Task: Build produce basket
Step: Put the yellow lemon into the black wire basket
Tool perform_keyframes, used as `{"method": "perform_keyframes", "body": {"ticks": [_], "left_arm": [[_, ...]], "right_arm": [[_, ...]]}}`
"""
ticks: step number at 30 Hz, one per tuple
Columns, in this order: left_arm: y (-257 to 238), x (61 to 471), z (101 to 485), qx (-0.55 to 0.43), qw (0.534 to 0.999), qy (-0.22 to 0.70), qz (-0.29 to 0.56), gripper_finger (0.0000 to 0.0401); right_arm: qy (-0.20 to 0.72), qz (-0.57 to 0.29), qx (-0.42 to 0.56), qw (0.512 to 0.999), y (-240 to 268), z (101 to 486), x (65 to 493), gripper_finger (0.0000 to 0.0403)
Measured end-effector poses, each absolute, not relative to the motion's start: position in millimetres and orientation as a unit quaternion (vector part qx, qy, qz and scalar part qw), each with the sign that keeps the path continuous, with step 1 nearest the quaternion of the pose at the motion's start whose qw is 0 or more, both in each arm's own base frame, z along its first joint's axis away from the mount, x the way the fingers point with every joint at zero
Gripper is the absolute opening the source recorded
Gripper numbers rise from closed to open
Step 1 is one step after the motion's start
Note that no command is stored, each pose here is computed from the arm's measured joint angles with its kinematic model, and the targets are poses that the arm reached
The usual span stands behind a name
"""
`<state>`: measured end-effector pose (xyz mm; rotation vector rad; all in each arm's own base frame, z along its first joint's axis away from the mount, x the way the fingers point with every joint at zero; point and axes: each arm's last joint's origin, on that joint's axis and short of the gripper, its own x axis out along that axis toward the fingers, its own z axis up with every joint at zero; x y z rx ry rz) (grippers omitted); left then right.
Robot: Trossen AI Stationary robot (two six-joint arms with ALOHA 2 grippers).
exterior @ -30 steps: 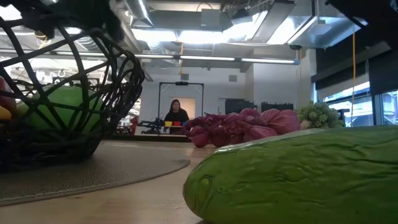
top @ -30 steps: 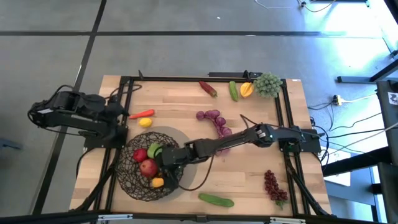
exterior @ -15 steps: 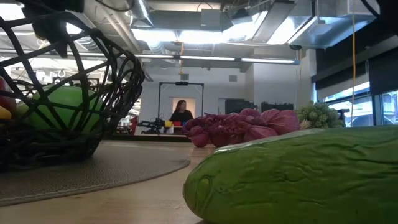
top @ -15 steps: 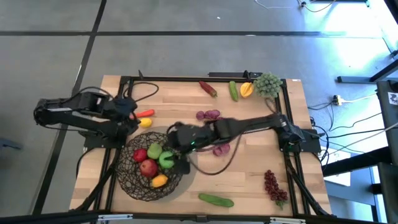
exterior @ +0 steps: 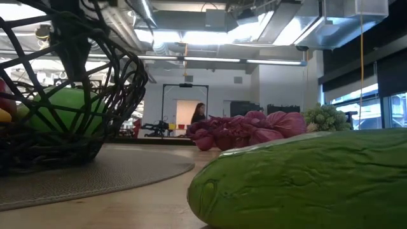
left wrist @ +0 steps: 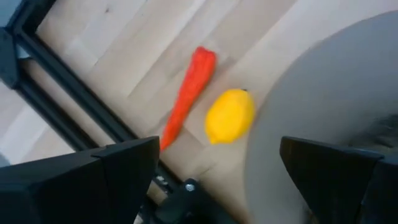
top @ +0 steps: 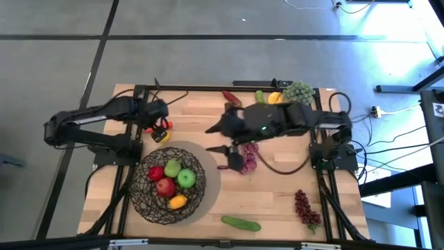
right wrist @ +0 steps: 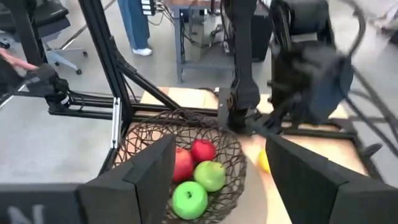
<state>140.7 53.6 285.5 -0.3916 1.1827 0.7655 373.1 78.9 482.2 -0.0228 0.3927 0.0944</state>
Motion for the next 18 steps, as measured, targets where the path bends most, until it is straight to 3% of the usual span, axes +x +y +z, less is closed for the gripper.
{"method": "perform_keyframes", "body": {"ticks": [18], "left_arm": [[94.0,180.5,233.8,-0.156,0.693,0.682,0.173,0.0324]], "right_arm": [[0.199,0.016,-0.057,0.978,37.9,516.7,315.1,0.0248]]}}
